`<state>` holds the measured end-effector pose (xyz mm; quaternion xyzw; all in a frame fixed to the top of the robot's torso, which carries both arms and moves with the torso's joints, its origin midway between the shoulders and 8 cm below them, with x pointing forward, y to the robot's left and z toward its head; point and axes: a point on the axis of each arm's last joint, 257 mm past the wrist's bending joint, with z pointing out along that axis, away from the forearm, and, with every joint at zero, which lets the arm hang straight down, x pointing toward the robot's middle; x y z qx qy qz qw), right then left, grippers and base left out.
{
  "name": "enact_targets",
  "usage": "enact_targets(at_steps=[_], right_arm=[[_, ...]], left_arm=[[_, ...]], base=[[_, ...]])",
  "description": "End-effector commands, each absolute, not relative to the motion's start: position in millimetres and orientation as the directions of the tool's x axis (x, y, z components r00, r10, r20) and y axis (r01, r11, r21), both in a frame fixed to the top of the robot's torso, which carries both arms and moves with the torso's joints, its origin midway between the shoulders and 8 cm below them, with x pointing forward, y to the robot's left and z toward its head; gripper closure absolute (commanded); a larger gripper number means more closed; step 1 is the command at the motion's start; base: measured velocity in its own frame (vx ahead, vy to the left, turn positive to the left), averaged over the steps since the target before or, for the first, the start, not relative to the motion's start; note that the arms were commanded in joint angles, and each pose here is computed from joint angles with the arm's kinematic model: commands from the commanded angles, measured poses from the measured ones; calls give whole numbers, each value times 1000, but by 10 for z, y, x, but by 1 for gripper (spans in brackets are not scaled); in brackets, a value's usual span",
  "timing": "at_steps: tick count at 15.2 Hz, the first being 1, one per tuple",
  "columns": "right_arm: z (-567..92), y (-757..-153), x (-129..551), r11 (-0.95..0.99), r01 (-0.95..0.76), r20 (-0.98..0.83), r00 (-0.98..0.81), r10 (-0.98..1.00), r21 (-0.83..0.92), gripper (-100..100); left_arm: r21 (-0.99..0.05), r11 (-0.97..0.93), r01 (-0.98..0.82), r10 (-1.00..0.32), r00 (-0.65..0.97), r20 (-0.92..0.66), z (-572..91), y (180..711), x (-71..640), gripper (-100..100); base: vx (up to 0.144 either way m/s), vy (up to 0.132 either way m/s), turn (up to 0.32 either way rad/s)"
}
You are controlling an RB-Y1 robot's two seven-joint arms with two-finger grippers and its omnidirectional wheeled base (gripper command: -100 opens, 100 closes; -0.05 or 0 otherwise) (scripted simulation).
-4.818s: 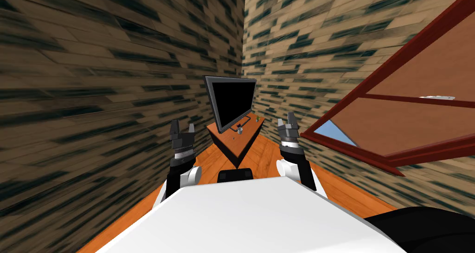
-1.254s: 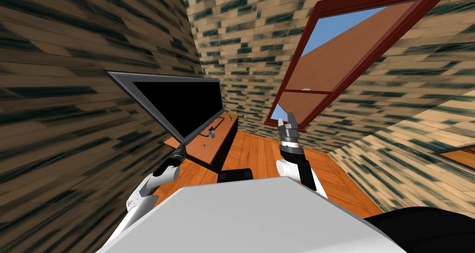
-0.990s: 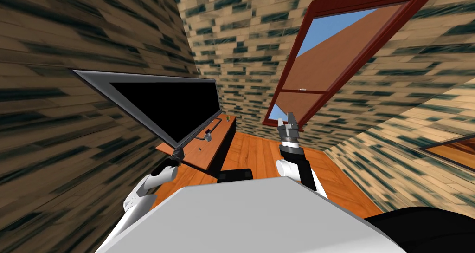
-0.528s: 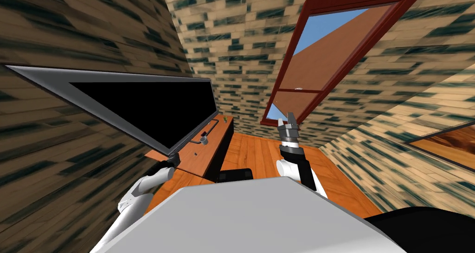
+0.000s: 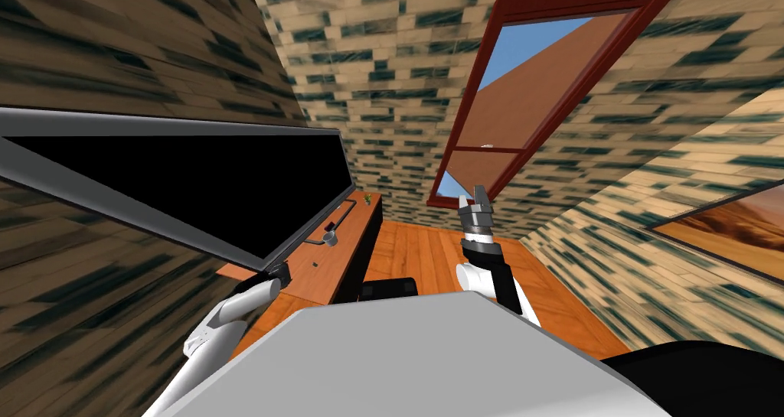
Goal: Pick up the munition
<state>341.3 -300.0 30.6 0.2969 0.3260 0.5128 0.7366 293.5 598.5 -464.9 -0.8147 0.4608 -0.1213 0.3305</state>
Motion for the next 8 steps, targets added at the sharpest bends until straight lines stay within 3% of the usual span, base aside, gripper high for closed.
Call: enact_targets(at_steps=[1, 8], right_arm=[[306, -3000, 3413, 298, -562, -176, 261, 949, 772, 0], [306, -3000, 3413, 298, -562, -176, 262, 949, 772, 0]], left_arm=[[-609, -404, -683, -813, 573, -103, -4745, 6022, 2793, -100], [-455, -573, -682, -735, 673, -83, -5080, 6101, 2245, -100]], base=[[117, -10, -113], [97, 8, -82]])
